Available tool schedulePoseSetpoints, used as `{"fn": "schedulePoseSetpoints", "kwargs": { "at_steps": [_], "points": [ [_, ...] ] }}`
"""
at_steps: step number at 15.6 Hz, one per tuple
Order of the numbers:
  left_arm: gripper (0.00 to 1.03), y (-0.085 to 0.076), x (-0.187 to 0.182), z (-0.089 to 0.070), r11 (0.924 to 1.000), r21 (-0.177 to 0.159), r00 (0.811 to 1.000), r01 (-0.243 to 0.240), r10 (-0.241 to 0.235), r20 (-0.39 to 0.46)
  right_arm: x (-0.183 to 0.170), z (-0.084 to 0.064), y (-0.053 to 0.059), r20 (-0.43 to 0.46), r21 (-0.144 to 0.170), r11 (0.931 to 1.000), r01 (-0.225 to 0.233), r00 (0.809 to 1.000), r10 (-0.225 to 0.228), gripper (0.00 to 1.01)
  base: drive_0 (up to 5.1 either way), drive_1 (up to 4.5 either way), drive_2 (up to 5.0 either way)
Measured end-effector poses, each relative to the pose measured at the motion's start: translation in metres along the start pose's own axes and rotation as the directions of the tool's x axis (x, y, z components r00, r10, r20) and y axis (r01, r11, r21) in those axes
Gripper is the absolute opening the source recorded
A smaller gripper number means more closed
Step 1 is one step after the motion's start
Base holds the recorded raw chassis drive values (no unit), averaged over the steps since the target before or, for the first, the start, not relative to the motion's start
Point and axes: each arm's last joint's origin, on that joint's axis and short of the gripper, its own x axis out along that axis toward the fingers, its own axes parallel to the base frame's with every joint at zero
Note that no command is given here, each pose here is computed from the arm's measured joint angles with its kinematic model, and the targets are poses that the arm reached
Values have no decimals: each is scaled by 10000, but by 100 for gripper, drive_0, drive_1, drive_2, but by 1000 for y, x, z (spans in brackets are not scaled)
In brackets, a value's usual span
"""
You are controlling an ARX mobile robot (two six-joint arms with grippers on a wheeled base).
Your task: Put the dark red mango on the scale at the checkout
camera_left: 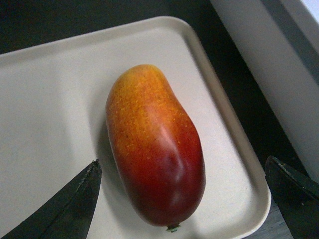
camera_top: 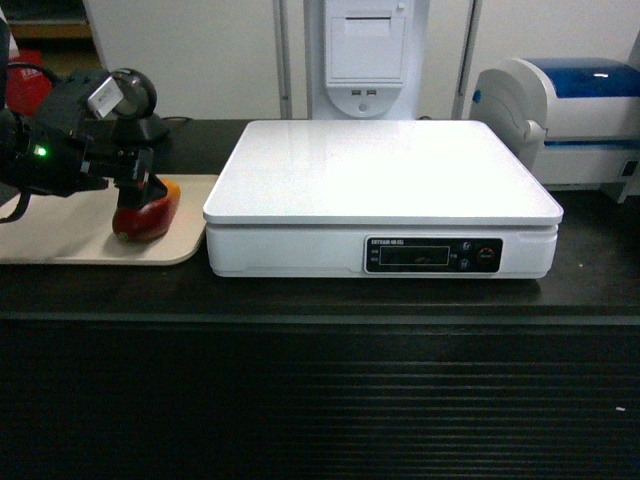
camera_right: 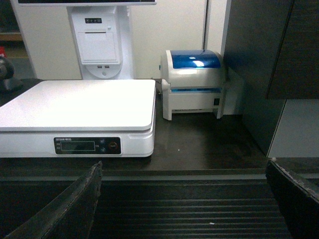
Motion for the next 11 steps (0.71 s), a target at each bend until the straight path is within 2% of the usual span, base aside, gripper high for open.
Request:
{"fn": "schedulePoseSetpoints", "kwargs": {
  "at_steps": [5, 11],
  "points": [
    [98, 6, 22, -3, 9996, 284, 9971, -13, 35, -766, 0, 0, 0, 0, 0, 10000, 0, 10000, 0, 98, 0, 0, 0],
    [98, 13, 45, -9, 9999, 113, 9894, -108, 123, -1449, 0, 0, 0, 0, 0, 10000, 0, 10000, 0, 98, 0, 0, 0]
  ]
}}
